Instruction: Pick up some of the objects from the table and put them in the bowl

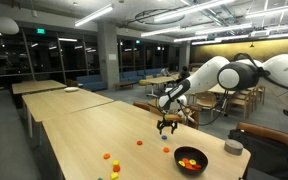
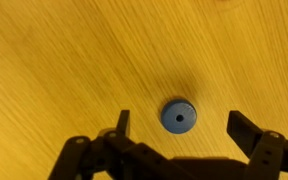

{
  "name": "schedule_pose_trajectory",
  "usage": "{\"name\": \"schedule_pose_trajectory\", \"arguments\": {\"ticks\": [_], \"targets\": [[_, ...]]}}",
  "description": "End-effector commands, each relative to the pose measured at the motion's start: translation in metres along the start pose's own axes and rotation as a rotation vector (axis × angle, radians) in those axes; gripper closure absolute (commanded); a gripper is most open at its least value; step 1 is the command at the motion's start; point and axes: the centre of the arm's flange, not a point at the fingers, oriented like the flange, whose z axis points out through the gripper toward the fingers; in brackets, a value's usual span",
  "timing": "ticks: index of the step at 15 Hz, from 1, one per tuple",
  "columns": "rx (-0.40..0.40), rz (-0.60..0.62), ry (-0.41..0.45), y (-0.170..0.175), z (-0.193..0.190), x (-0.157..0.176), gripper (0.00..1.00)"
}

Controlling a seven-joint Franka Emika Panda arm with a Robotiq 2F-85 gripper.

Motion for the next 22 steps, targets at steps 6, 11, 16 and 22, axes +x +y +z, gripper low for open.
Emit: {"name": "schedule_pose_trajectory", "arguments": {"ticks": [6, 11, 16, 22], "targets": [[-0.062, 0.013, 0.014, -0.020, 0.017, 0.020, 0.00], [-0.092, 0.018, 0.015, -0.020, 0.026, 0.018, 0.00], [-0.093, 0.029, 0.022, -0.021, 0.026, 0.018, 0.00], [-0.089, 0.027, 0.033, -0.020, 0.021, 0.019, 0.00]]}}
